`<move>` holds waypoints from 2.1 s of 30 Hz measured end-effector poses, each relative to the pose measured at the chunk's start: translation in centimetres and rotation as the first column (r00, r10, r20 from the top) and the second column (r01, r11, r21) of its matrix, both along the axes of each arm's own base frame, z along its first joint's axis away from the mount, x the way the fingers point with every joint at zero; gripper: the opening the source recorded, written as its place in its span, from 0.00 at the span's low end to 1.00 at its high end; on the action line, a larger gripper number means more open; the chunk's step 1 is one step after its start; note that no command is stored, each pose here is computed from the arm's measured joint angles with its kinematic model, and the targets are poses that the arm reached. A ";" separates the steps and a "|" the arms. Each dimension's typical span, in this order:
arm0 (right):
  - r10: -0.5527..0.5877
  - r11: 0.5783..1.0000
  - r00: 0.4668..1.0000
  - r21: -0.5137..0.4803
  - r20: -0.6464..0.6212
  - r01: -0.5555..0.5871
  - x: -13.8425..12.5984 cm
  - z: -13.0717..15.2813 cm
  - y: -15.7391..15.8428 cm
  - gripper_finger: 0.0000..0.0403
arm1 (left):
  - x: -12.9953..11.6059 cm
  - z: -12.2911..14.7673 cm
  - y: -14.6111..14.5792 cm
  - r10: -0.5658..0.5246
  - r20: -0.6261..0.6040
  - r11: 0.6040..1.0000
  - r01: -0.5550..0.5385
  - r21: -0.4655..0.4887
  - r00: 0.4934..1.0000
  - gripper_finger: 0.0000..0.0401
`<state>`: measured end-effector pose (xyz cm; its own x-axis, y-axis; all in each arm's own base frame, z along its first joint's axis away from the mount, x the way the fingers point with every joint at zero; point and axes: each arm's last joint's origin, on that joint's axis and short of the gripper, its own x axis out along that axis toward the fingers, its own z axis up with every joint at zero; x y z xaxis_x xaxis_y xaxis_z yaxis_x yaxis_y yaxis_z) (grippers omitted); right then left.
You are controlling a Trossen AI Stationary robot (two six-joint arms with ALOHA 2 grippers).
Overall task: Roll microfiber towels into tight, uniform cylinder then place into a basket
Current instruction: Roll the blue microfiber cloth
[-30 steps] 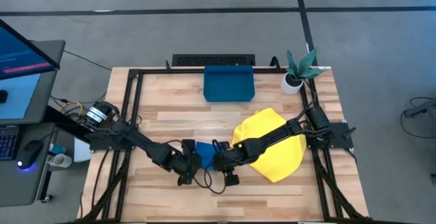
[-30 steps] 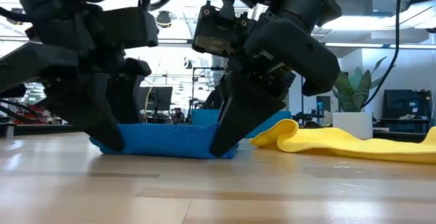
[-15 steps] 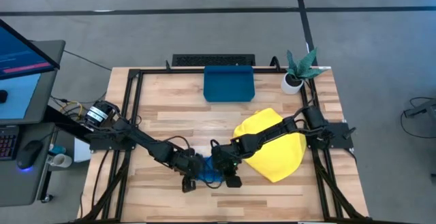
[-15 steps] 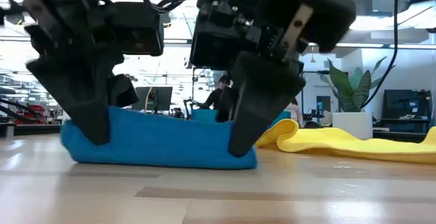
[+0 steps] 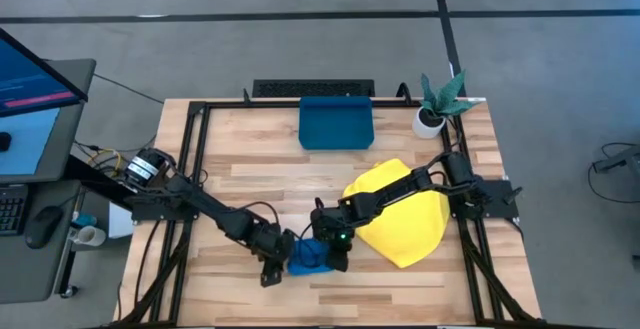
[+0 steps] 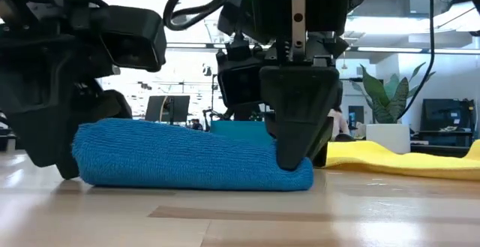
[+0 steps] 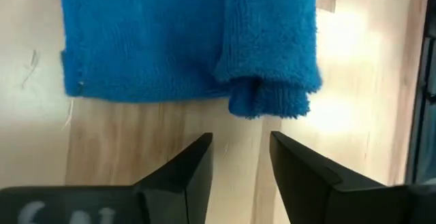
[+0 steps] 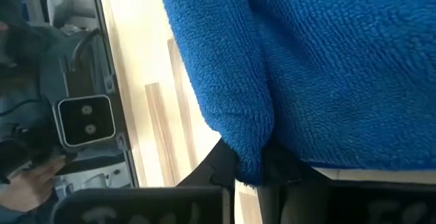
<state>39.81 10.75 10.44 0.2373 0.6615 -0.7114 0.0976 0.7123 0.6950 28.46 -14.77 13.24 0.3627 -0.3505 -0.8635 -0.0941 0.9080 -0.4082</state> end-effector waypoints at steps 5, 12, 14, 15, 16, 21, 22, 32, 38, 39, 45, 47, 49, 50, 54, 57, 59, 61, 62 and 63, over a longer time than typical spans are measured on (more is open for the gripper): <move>-0.007 1.000 1.000 -0.011 0.017 0.008 0.1 0.1 0.0 0.11 | -0.3 0.3 -1.1 -0.038 0.054 0.997 0.034 0.070 0.998 0.31; -0.012 1.000 1.000 -0.016 0.024 0.013 0.2 0.1 0.0 0.11 | -0.9 2.3 -4.4 -0.122 0.134 0.988 0.108 0.108 0.984 0.21; -0.016 1.000 1.000 -0.017 0.024 0.016 0.2 0.1 0.0 0.11 | -0.9 3.0 -5.2 -0.145 0.162 0.983 0.123 0.135 0.976 0.18; -0.016 1.000 1.000 -0.018 0.024 0.017 0.2 0.1 0.0 0.11 | -0.9 3.3 -5.5 -0.165 0.182 0.977 0.136 0.162 0.969 0.17; -0.016 1.000 1.000 -0.018 0.024 0.017 0.2 0.1 0.0 0.11 | -0.8 3.5 -5.7 -0.189 0.201 0.969 0.150 0.194 0.961 0.15; -0.017 1.000 1.000 -0.020 0.025 0.018 0.2 0.1 0.0 0.12 | -0.1 4.3 -5.7 -0.254 0.279 0.932 0.158 0.325 0.926 0.09; -0.017 1.000 1.000 -0.020 0.025 0.018 0.2 0.1 0.0 0.12 | 0.0 4.2 -5.3 -0.251 0.275 0.929 0.151 0.337 0.928 0.08; -0.022 0.999 0.999 -0.022 0.038 0.023 0.4 0.2 0.0 0.12 | 1.4 2.6 -3.3 -0.177 0.267 0.914 0.058 0.401 0.947 0.00; -0.034 0.999 0.999 -0.017 0.032 0.034 0.4 0.2 0.0 0.12 | 1.4 1.2 -3.1 -0.159 0.198 0.913 0.067 0.402 0.967 0.00; -0.034 0.999 0.999 -0.017 0.031 0.035 0.4 0.2 0.0 0.12 | 1.4 1.1 -3.1 -0.159 0.194 0.916 0.071 0.396 0.968 0.00; -0.041 0.999 0.999 -0.013 0.034 0.042 0.5 0.2 0.0 0.12 | 1.2 0.5 -3.0 -0.127 0.153 0.915 0.056 0.398 0.980 0.00; -0.042 0.999 0.999 -0.013 0.032 0.043 0.5 0.2 0.0 0.13 | 1.2 0.5 -2.9 -0.119 0.148 0.914 0.050 0.403 0.982 0.00; -0.061 0.998 0.998 -0.018 0.023 0.062 0.5 0.2 0.0 0.15 | 1.1 0.5 -2.9 -0.117 0.143 0.918 0.052 0.393 0.983 0.00; -0.072 0.997 0.997 -0.025 0.021 0.072 0.5 0.2 0.0 0.17 | 1.1 0.5 -3.0 -0.115 0.141 0.920 0.052 0.387 0.983 0.00; -0.093 0.995 0.995 -0.038 0.020 0.094 0.5 0.2 -0.1 0.26 | 1.1 0.5 -3.1 -0.117 0.139 0.922 0.055 0.384 0.983 0.00; -0.092 0.995 0.995 -0.038 0.025 0.093 0.6 0.3 -0.1 0.34 | 1.0 0.5 -3.0 -0.126 0.131 0.918 0.065 0.391 0.983 0.00; -0.093 0.995 0.995 -0.037 0.028 0.094 0.6 0.3 -0.1 0.38 | 0.9 0.7 -2.9 -0.126 0.130 0.913 0.063 0.403 0.983 0.00; -0.093 0.995 0.995 -0.036 0.030 0.094 0.6 0.3 -0.2 0.41 | 0.8 0.9 -2.9 -0.132 0.134 0.910 0.067 0.409 0.982 0.00; -0.093 0.995 0.995 -0.036 0.031 0.094 0.6 0.3 -0.2 0.42 | 0.8 1.0 -3.0 -0.141 0.136 0.907 0.073 0.414 0.981 0.00; -0.093 0.995 0.995 -0.037 0.031 0.094 0.6 0.3 -0.2 0.43 | 0.7 1.1 -3.0 -0.149 0.140 0.906 0.078 0.417 0.979 0.00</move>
<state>40.44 10.59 10.78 0.3181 0.6079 -0.7275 0.1453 0.7270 0.6711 29.21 -17.80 14.34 0.4906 -0.0285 -0.8709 0.0555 0.9985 -0.0014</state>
